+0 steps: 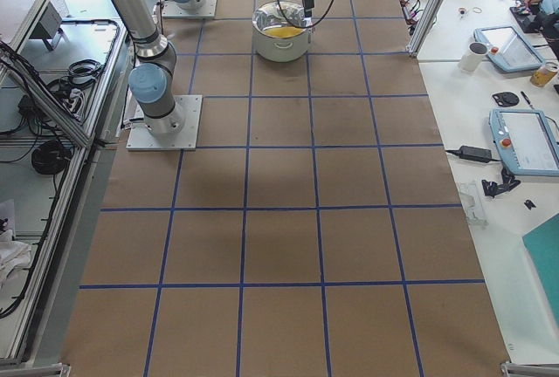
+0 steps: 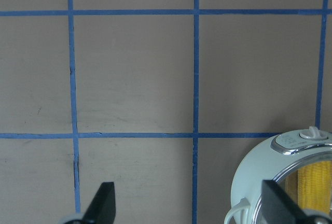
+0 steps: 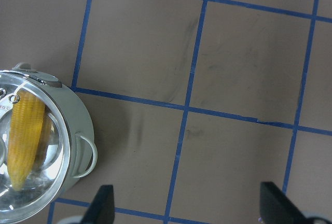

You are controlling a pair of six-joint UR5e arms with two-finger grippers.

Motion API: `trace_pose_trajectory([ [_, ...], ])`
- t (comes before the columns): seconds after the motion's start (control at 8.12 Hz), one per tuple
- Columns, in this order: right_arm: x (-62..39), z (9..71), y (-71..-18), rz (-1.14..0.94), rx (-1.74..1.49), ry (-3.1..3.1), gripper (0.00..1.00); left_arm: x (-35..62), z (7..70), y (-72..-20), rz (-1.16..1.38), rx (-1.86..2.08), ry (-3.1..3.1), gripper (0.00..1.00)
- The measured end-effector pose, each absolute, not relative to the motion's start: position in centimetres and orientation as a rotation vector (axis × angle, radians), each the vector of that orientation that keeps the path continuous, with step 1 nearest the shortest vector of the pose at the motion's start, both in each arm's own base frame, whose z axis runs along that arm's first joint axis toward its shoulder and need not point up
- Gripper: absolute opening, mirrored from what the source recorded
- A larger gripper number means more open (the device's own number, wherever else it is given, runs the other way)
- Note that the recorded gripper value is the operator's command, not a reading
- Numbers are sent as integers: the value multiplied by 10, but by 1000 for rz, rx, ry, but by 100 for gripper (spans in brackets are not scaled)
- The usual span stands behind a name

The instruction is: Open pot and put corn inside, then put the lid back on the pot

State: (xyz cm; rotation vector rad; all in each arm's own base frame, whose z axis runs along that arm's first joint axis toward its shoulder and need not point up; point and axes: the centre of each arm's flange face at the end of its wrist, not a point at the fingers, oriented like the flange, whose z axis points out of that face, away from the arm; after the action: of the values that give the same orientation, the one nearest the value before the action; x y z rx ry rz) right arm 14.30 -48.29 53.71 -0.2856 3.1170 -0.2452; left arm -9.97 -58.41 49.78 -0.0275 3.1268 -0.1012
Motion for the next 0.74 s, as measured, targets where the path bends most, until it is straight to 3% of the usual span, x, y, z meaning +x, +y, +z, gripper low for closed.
trace_pose_trajectory([
  [0.74,140,538,-485,-244,-286,3130,100,-100,497,-584,-99,-26,3127,100],
])
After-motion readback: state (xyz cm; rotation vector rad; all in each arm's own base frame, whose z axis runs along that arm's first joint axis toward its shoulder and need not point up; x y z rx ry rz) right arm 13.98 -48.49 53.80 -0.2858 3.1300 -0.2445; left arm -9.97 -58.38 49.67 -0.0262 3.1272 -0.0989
